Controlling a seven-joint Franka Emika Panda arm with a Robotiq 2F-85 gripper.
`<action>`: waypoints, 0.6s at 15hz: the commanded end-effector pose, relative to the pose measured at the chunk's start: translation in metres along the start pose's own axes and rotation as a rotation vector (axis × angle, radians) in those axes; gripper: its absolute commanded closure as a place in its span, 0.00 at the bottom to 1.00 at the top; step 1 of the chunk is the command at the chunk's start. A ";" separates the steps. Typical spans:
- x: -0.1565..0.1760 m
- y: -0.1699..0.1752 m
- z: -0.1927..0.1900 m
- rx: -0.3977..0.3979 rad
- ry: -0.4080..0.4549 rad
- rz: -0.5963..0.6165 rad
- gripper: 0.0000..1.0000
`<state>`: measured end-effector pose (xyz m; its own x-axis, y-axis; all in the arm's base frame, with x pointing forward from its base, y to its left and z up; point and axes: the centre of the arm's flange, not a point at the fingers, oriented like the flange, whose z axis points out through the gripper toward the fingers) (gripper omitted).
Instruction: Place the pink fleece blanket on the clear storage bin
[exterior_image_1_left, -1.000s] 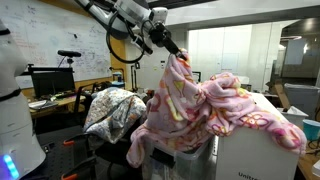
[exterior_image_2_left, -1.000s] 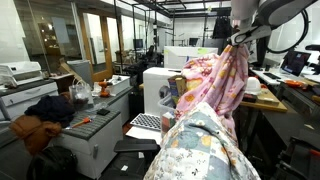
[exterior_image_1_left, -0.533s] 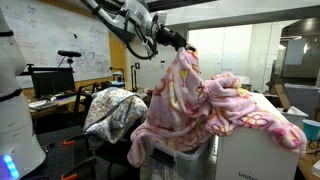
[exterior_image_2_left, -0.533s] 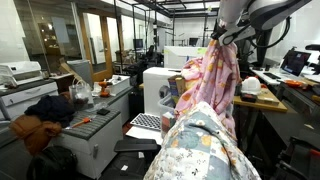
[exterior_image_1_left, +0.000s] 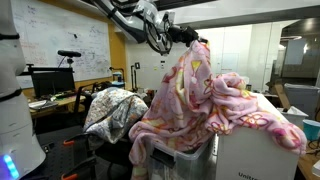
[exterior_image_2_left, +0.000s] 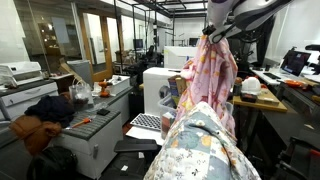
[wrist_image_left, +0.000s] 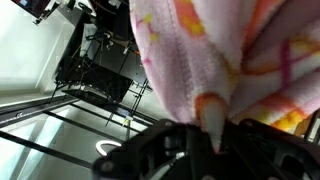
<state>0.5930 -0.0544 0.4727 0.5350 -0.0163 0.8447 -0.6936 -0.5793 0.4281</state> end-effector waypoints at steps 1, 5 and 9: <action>0.035 0.001 0.013 -0.136 0.099 0.006 0.99; 0.049 0.009 0.026 -0.248 0.124 0.020 0.99; 0.059 0.012 0.040 -0.342 0.144 0.021 0.99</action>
<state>0.6184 -0.0829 0.4952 0.4989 0.0559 0.8649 -0.7973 -0.3617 0.4833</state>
